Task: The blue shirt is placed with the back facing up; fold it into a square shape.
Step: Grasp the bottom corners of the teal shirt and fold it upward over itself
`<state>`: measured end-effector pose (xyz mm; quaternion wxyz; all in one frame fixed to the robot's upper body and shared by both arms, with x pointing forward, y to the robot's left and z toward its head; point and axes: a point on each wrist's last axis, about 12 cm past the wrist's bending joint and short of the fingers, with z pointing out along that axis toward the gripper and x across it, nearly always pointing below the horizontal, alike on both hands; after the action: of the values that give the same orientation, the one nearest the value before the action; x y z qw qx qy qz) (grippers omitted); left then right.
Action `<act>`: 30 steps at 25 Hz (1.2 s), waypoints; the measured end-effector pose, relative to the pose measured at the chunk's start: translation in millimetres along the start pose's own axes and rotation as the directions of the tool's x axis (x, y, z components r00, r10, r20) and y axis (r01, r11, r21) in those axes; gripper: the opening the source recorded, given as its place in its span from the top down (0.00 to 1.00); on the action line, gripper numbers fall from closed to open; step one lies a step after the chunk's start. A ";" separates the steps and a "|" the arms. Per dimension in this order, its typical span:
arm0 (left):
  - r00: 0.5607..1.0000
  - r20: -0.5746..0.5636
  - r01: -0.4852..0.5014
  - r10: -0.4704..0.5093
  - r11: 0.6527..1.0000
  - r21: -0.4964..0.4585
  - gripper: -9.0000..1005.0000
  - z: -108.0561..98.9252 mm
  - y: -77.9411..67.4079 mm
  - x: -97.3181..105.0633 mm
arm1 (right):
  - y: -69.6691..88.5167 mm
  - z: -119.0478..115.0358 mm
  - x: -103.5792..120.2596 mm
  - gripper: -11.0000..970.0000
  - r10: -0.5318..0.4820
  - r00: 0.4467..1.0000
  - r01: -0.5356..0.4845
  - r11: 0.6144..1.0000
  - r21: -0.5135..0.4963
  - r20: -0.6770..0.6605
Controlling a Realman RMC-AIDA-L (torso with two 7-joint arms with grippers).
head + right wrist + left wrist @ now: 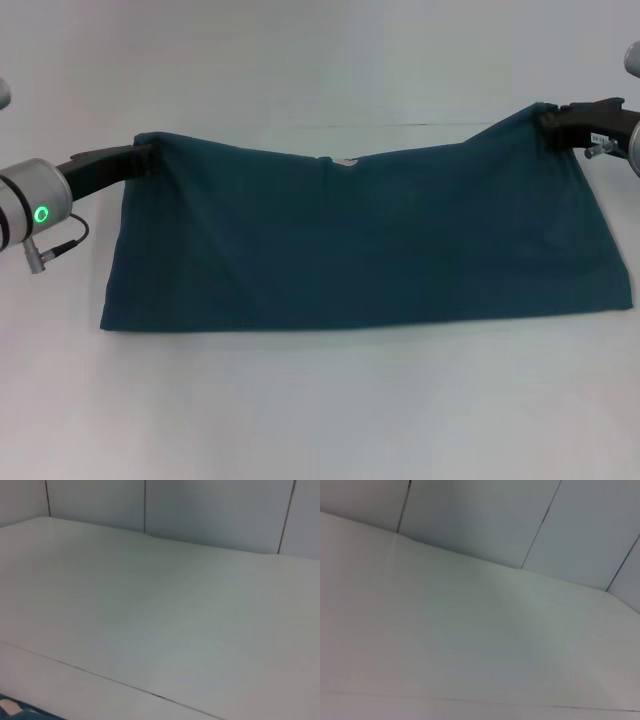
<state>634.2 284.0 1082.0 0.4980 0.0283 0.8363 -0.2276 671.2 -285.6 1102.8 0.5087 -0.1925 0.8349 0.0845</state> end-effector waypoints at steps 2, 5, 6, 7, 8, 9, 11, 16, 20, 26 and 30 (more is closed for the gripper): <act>1.000 -0.001 -0.001 0.001 1.000 -0.001 0.94 0.3 -0.2 0.0 | -0.3 0.2 0.2 0.91 0.000 1.000 0.000 1.000 0.005 -0.001; 1.000 -0.001 -0.001 0.001 1.000 -0.002 0.94 0.4 -0.3 0.1 | -0.5 0.0 1.1 0.90 0.001 1.000 -0.001 1.000 0.007 -0.003; 1.000 -0.001 -0.001 0.001 1.000 -0.002 0.94 0.5 -0.2 0.0 | -0.6 0.0 1.6 0.90 0.001 1.000 -0.001 1.000 0.008 -0.004; 1.000 -0.001 -0.001 0.001 1.000 -0.003 0.94 0.6 -0.2 0.0 | -0.7 0.0 2.0 0.90 0.002 1.000 -0.002 1.000 0.009 -0.005; 1.000 0.000 -0.002 0.002 1.000 -0.003 0.94 0.7 -0.3 -0.2 | -0.6 -0.1 2.6 0.90 0.003 1.000 -0.003 1.000 0.010 -0.007; 1.000 0.000 -0.002 0.002 1.000 -0.003 0.94 0.9 -0.5 -0.5 | -0.6 0.0 3.0 0.89 0.003 1.000 -0.003 1.000 0.011 -0.008; 1.000 0.001 -0.003 0.003 1.000 -0.002 0.94 1.5 -1.1 -1.3 | -0.8 -0.1 3.6 0.89 0.005 1.000 -0.005 1.000 0.013 -0.009; 1.000 0.016 0.011 -0.010 1.000 -0.006 0.94 0.6 0.2 -3.5 | -4.8 -2.1 3.5 0.88 0.028 1.000 -0.028 0.999 0.029 0.013; 0.999 0.037 0.029 -0.029 1.000 -0.011 0.94 -1.3 2.7 -5.1 | -8.5 -3.5 1.9 0.87 0.028 0.999 -0.029 0.999 0.039 0.019; 0.999 0.038 0.028 -0.027 1.000 -0.013 0.94 -1.5 3.7 -6.0 | -9.3 -3.7 2.1 0.85 0.029 0.999 -0.030 0.999 0.042 0.018; 0.999 0.032 0.020 -0.019 1.000 -0.013 0.94 -0.2 2.1 -5.2 | -9.6 -3.4 2.7 0.84 0.025 1.000 -0.026 0.999 0.048 0.015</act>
<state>637.1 286.9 1085.7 0.5091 0.0134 0.8300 -0.2274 671.1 -296.2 1102.5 0.5182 -0.1690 0.8353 0.0721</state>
